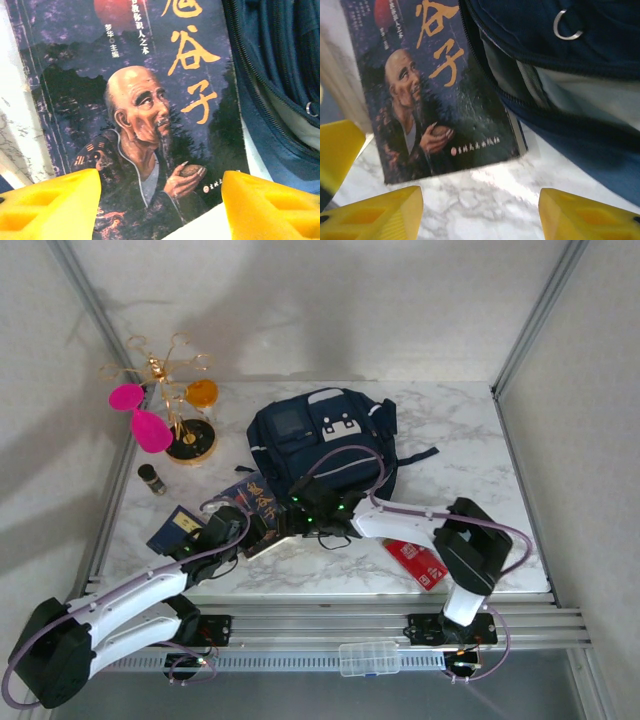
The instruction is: Pack books, pencil case, and school supplies into a backpack
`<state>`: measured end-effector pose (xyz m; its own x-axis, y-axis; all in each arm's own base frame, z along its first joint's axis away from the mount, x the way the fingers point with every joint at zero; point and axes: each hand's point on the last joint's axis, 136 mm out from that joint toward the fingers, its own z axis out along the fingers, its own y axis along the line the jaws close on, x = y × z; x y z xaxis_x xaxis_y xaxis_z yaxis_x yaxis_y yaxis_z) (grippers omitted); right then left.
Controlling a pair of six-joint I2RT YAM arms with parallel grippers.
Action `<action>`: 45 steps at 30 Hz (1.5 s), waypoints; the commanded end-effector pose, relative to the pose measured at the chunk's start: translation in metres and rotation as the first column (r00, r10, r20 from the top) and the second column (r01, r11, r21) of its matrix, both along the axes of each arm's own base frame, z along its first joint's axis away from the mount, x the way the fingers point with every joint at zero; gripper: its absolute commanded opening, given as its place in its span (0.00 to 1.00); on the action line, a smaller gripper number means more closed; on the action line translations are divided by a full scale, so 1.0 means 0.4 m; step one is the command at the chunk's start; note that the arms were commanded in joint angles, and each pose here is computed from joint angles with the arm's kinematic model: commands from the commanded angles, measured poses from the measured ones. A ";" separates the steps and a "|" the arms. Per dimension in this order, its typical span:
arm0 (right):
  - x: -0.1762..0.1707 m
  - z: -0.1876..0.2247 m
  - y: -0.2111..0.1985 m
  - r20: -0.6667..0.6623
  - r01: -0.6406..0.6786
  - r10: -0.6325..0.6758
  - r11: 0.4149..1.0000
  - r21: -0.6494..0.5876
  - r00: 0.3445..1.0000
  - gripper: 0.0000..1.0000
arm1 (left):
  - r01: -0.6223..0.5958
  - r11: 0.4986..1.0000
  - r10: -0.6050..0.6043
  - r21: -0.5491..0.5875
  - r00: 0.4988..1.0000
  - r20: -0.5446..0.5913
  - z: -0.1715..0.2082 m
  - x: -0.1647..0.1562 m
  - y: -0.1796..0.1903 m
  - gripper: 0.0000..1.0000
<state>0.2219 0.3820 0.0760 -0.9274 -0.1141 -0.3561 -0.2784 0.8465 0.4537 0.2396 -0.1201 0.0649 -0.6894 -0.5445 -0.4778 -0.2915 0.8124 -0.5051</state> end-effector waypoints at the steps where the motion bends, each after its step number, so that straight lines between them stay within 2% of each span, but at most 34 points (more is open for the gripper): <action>1: 0.028 0.001 0.050 0.024 -0.009 0.008 0.999 0.039 1.000 0.65 | -0.043 0.999 0.043 -0.014 0.999 -0.009 -0.023 0.002 0.014 0.63; 10: 0.167 -0.062 0.003 0.052 0.068 -0.066 0.997 -0.030 0.996 0.72 | -0.086 0.996 0.085 -0.010 0.995 -0.058 -0.092 -0.021 0.056 0.63; 12: 0.181 -0.059 0.009 0.066 0.046 -0.043 0.998 -0.039 0.997 0.73 | -0.086 0.996 0.085 -0.019 0.994 -0.064 -0.100 -0.025 0.056 0.63; 16: 0.101 -0.073 0.068 -0.055 -0.043 0.045 0.998 0.038 0.997 0.73 | -0.048 0.998 0.046 -0.040 0.997 -0.060 -0.103 -0.022 0.040 0.63; 22: 0.030 -0.096 0.063 -0.094 -0.012 0.010 1.000 -0.020 0.996 0.73 | -0.064 0.998 0.064 -0.004 0.994 -0.086 -0.120 -0.024 0.055 0.59; 25: 0.024 -0.111 0.057 -0.098 -0.004 0.000 0.999 -0.043 0.995 0.74 | -0.085 0.996 0.086 0.020 0.991 -0.103 -0.133 -0.031 0.069 0.56; 32: 0.021 -0.047 0.100 -0.086 -0.046 0.049 0.998 0.043 0.995 0.75 | -0.108 0.993 0.113 0.046 0.987 -0.117 -0.151 -0.047 0.090 0.55; 36: 0.059 -0.072 0.056 -0.034 -0.006 0.004 0.997 -0.074 0.999 0.76 | -0.109 0.993 0.114 0.052 0.987 -0.110 -0.145 -0.047 0.094 0.55; 41: 0.072 -0.110 0.047 -0.034 -0.011 0.007 0.992 -0.126 0.999 0.77 | -0.111 0.992 0.117 0.063 0.987 -0.109 -0.142 -0.046 0.098 0.56; 45: 0.070 -0.124 0.067 -0.045 -0.031 0.026 0.994 -0.105 0.999 0.77 | -0.104 0.994 0.108 0.041 0.989 -0.105 -0.138 -0.043 0.088 0.56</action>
<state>0.2473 0.4082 0.0354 -0.9406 -0.1508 -0.3042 -0.2706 0.8742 0.4032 0.2442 -0.1019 0.0372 -0.6426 -0.6154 -0.4564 -0.3577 0.7677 -0.5316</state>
